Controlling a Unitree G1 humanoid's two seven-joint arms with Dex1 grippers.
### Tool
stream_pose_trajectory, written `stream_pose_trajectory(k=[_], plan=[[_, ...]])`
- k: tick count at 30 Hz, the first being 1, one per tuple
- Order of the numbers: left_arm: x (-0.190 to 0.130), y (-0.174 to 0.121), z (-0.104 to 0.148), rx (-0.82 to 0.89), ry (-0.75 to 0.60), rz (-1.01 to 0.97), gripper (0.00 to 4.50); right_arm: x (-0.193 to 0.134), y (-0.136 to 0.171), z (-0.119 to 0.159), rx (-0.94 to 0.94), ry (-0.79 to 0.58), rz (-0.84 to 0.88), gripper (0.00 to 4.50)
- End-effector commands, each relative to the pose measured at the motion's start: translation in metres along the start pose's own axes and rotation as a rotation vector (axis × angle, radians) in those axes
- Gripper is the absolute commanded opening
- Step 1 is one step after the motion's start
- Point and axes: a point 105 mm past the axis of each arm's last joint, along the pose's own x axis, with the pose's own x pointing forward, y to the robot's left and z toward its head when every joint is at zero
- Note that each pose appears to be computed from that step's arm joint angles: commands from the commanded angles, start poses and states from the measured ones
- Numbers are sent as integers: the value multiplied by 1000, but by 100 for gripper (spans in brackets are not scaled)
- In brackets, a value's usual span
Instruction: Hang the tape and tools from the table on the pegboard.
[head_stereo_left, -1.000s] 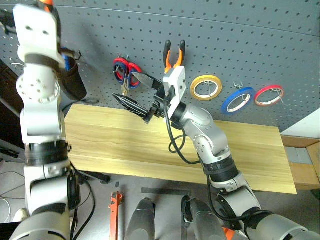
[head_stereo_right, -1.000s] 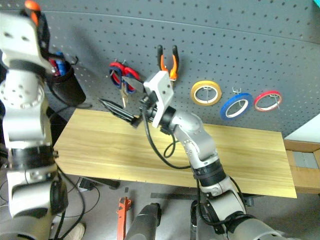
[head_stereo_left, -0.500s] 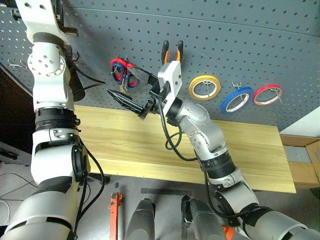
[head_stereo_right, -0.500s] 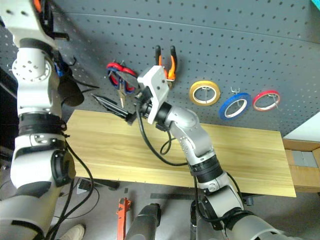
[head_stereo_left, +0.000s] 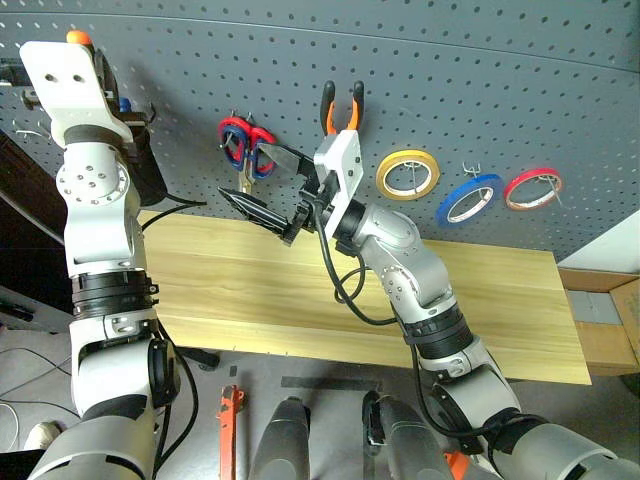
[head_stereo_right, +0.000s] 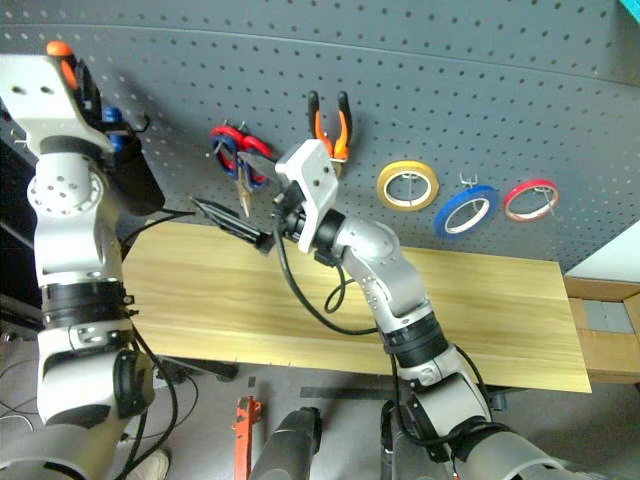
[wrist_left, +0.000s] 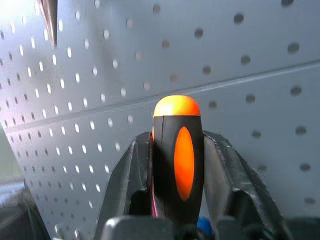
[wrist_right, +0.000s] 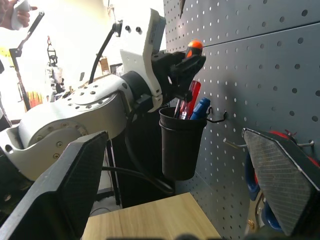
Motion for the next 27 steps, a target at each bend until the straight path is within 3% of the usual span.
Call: stream_pose_trajectory(k=[1,6,7,13,16,19,24,27], plan=[[0,13,18,-52,-41,46,269,2,5,11,-19,-47,13,450],[0,12,15,-71,-21,36,433,2,5,11,-20,-45,12,450],[-1,12,15,-75,-18,35,449,2,5,11,-21,-45,12,450],[-11,6,16,-150,-3,-32,449,-7,0,11,-43,-26,-1,450],[-30,-7,40,-317,-53,-152,449,-28,-1,9,-56,23,21,450],[-52,-17,55,-370,-46,-244,449,-51,-1,9,-47,73,20,450],[-100,-48,61,-490,47,-362,449,-87,3,5,-12,153,-15,450],[-137,-68,42,-505,168,-419,449,-107,2,-8,10,214,-87,450]])
